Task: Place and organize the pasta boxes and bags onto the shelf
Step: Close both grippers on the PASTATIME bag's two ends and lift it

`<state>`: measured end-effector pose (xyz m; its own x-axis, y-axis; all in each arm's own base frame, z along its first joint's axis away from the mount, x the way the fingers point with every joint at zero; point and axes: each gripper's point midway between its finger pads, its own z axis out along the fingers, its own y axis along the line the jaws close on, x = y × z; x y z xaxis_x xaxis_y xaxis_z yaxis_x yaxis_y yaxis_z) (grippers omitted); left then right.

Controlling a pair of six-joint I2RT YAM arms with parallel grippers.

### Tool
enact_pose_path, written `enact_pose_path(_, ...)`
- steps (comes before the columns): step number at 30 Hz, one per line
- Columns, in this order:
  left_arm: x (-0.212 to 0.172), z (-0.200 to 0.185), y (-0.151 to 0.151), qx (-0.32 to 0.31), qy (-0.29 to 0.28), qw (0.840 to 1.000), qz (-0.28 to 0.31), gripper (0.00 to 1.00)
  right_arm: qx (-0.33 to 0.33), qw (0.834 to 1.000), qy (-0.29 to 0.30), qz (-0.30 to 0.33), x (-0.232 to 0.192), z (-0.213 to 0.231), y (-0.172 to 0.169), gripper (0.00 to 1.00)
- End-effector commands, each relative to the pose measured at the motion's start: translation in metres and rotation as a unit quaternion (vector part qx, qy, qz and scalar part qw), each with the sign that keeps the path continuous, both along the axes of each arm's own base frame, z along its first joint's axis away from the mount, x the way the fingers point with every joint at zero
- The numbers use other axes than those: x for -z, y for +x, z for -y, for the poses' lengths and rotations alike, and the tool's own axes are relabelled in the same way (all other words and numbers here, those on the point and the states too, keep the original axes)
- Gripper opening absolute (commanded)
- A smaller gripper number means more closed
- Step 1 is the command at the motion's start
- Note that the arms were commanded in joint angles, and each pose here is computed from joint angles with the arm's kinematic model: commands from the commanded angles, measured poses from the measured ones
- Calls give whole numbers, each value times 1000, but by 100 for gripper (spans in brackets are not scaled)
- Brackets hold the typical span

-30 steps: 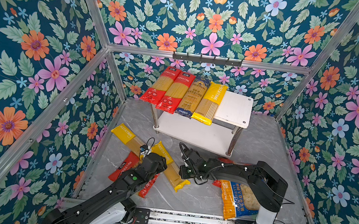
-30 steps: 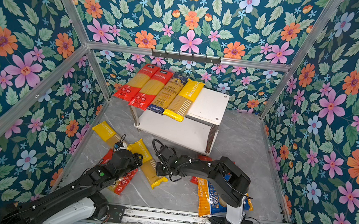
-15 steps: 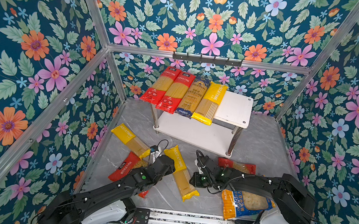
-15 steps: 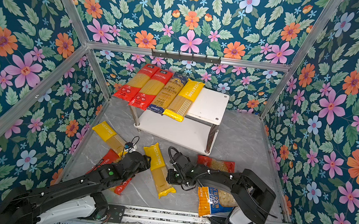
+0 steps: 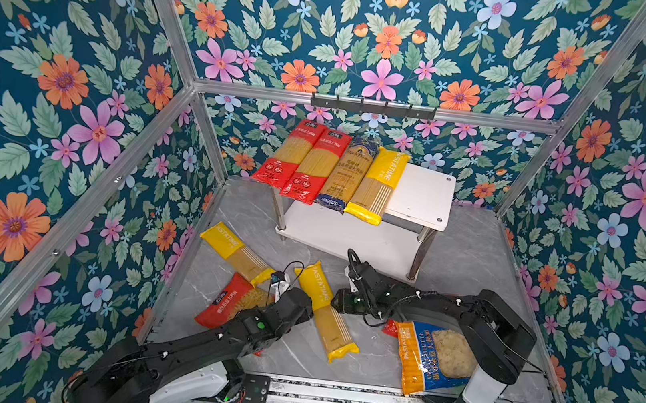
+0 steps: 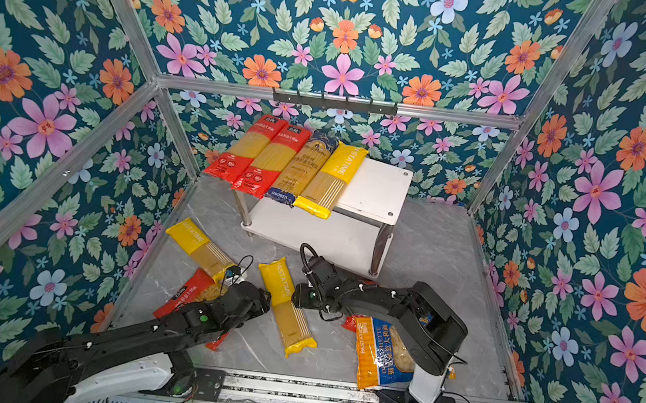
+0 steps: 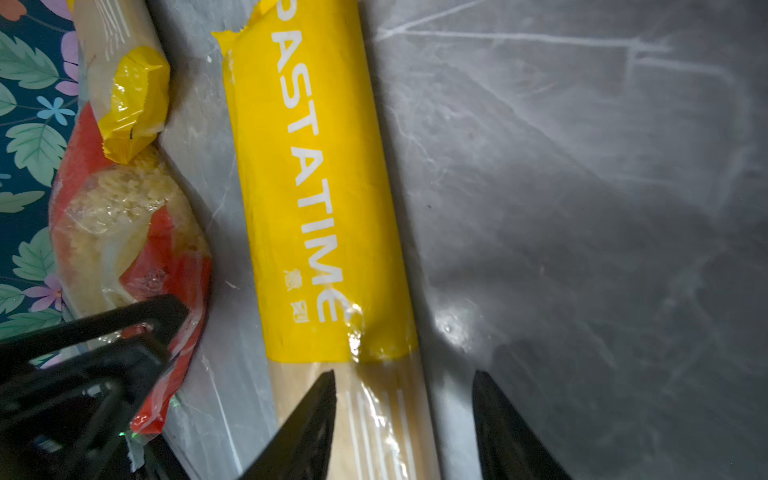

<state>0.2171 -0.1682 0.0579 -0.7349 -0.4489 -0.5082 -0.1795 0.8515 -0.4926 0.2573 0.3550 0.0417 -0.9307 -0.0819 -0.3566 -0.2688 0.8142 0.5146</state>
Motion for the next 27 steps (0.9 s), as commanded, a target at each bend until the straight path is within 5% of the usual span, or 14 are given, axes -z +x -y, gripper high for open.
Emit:
enact_pose_path(1, 2, 12, 3, 10, -24, 1000, 4, 57, -5, 1000, 21, 19, -8, -13, 11, 54)
enact_pose_path(9, 17, 24, 0, 26, -54, 998, -6, 49, -26, 999, 36, -11, 17, -25, 5, 45)
enact_pose_path(16, 20, 31, -5, 39, -90, 995, -10, 40, -49, 995, 86, -1, 2, -37, 0, 22)
enact_pose_path(27, -31, 2, -5, 13, -74, 996, 43, 45, -124, 979, 94, 128, -52, -53, -30, 4)
